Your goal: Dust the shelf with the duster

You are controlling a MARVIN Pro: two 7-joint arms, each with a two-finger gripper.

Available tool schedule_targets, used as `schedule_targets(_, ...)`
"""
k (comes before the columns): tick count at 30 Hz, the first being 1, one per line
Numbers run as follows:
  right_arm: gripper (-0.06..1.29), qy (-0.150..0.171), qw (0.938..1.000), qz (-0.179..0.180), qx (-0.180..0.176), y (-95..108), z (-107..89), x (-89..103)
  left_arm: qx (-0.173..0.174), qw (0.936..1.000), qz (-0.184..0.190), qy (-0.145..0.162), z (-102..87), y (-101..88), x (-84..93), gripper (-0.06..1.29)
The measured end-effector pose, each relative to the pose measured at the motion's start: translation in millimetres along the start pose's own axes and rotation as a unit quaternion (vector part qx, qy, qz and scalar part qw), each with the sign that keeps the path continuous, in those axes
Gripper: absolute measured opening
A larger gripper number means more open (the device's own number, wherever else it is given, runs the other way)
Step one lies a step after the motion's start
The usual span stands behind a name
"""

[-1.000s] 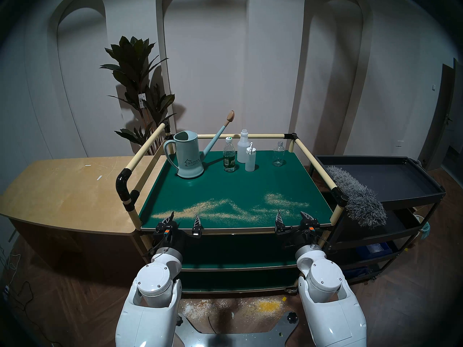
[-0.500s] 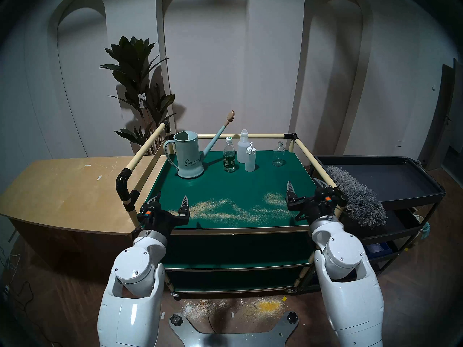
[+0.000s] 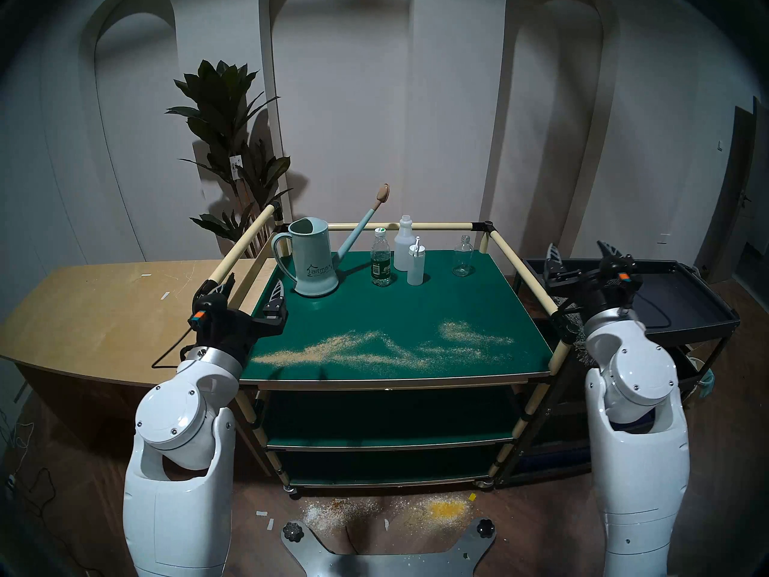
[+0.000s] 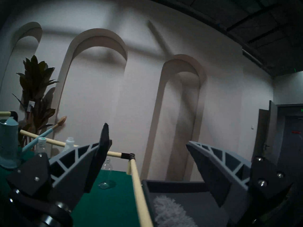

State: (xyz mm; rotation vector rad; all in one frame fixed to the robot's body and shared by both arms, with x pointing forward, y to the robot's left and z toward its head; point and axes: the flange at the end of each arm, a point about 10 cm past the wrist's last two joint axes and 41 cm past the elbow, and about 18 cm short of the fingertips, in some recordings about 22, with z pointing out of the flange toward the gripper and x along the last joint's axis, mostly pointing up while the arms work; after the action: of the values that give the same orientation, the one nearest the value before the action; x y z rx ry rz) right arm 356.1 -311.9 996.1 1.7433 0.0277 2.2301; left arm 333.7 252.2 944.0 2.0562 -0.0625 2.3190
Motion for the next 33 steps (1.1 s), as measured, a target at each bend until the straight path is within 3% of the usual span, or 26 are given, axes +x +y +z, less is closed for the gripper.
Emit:
schedule_targets(8,1.24,-0.059,0.9965,-0.02,-0.057,55,-5.8,2.1,-0.036,0.9988,-0.021,-0.024,-3.7,8.6,12.2,1.26)
schedule_targets(16,1.24,-0.148,0.9866,-0.031,-0.063,91,-21.4,-14.6,-0.08,0.9936,-0.045,-0.066,-4.1,24.0,13.6,1.26)
schedule_targets(24,1.24,-0.238,0.971,-0.011,-0.017,113,-35.4,-29.7,-0.123,0.983,-0.068,-0.119,-0.6,41.2,14.7,1.26)
schedule_targets(28,1.24,-0.28,0.9595,0.021,0.025,121,-38.5,-41.1,-0.136,0.9766,-0.074,-0.149,2.7,47.0,15.4,1.26)
schedule_targets(33,1.24,-0.304,0.9481,0.063,0.067,129,-38.6,-55.1,-0.143,0.9704,-0.078,-0.179,6.7,50.8,16.5,1.26)
